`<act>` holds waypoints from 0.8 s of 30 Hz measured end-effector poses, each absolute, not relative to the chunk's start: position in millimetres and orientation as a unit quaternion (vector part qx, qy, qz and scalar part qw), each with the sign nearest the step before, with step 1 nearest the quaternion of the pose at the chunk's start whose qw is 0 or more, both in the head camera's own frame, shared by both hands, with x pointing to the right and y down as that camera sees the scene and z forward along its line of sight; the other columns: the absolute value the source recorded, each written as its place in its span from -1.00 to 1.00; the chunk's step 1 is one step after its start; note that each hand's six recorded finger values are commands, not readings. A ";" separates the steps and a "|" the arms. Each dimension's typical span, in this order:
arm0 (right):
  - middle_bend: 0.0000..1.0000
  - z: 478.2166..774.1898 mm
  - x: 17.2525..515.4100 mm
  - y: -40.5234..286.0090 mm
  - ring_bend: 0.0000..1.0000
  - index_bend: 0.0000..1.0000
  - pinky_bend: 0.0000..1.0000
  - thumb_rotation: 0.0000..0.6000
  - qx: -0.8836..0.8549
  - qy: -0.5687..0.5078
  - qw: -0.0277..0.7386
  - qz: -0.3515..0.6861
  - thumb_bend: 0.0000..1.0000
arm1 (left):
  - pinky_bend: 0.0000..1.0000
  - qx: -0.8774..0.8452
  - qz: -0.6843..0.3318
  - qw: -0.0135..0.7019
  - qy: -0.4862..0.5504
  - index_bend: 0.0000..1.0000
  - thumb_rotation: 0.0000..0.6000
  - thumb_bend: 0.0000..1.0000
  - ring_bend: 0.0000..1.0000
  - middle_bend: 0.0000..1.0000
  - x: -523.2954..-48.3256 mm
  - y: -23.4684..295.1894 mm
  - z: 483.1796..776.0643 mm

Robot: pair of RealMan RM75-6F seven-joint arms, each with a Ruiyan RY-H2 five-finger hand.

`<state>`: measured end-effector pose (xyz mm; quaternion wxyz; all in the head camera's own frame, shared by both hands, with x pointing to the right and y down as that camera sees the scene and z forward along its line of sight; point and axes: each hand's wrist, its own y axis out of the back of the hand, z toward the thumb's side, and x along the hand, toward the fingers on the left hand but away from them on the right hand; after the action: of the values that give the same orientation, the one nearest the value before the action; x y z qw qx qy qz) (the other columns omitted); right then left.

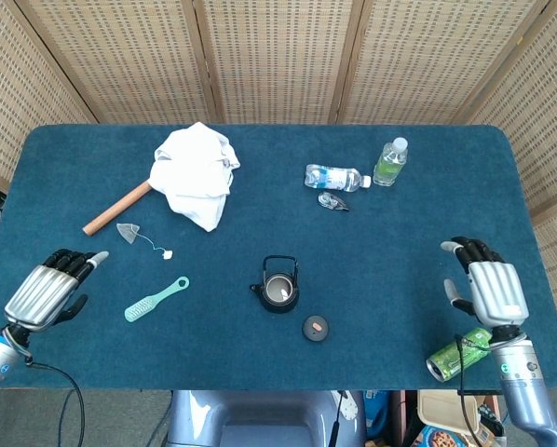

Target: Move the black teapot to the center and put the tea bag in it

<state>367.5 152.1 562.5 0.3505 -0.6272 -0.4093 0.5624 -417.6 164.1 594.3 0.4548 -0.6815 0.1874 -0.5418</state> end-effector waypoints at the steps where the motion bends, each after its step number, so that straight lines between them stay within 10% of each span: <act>1: -0.46 562.6 368.7 152.6 -0.58 -0.46 -0.27 1.00 -0.627 -0.410 0.349 0.563 0.16 | -0.38 -0.682 -0.541 0.457 0.181 -0.77 1.00 -0.17 -0.52 -0.54 -414.7 161.7 595.8; 10: -0.46 563.3 378.6 157.7 -0.58 -0.46 -0.27 1.00 -0.624 -0.413 0.341 0.568 0.16 | 0.11 -0.689 -0.529 0.475 0.145 -0.57 1.00 -0.17 -0.12 -0.15 -382.0 134.0 614.1; 24: -0.46 566.7 388.3 161.1 -0.58 -0.46 -0.27 1.00 -0.623 -0.420 0.333 0.570 0.16 | 0.29 -0.693 -0.536 0.455 0.157 -0.56 1.00 -0.15 0.18 0.19 -348.8 100.7 663.6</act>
<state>388.3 161.1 566.7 0.3329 -0.6228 -0.4199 0.5701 -348.8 100.7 663.6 0.4550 -0.6932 0.1572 -0.5364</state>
